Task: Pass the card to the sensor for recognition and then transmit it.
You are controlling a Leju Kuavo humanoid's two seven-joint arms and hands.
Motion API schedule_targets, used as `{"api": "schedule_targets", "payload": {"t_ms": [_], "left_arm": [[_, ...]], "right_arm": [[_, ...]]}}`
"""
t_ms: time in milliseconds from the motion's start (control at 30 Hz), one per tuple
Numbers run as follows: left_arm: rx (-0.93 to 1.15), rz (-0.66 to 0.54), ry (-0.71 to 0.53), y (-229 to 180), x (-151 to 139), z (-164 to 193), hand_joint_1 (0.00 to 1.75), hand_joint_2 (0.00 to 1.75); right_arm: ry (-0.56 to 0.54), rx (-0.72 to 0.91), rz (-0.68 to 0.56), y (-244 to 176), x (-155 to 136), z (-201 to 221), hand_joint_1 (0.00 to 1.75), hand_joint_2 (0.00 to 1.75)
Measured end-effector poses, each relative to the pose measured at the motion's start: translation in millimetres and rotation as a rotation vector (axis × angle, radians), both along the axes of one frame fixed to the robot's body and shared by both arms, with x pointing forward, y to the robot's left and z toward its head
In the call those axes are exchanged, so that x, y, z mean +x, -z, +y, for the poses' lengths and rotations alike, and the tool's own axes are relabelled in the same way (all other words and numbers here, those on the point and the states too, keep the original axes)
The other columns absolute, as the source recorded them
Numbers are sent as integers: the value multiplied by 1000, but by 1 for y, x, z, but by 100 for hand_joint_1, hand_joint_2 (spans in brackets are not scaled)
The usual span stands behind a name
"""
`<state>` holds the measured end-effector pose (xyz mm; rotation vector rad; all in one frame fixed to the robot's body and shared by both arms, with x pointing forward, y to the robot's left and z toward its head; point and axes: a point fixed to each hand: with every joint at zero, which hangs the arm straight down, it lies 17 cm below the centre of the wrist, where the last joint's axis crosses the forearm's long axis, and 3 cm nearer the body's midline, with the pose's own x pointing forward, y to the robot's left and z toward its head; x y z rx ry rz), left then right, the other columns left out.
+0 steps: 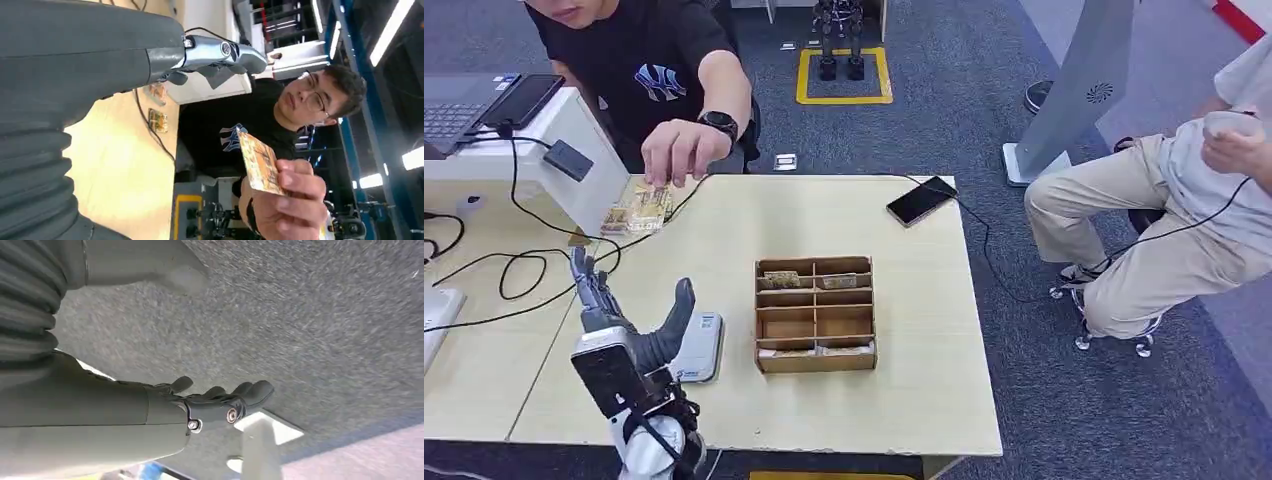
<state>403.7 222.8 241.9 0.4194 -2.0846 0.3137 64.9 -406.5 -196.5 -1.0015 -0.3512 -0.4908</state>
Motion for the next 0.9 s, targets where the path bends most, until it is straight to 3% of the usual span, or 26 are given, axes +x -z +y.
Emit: {"api": "schedule_targets", "payload": {"t_ms": [167,267,367,633,900], "left_arm": [[131,-28,-41,-18,30,2,0,175],[329,-84,-140,-41,41,5,0,175],[378,-83,-226,-49,52,25,0,175],[616,-108,-417,-67,59,54,0,175],[621,-40,-489,-56,60,83,2,175]], "right_arm": [[-68,0,9,1,10,4,0,175],[-108,1,15,1,17,6,0,175],[-121,6,14,2,21,8,0,175],[-193,10,13,3,37,13,0,175],[-209,15,12,5,41,13,0,175]]}}
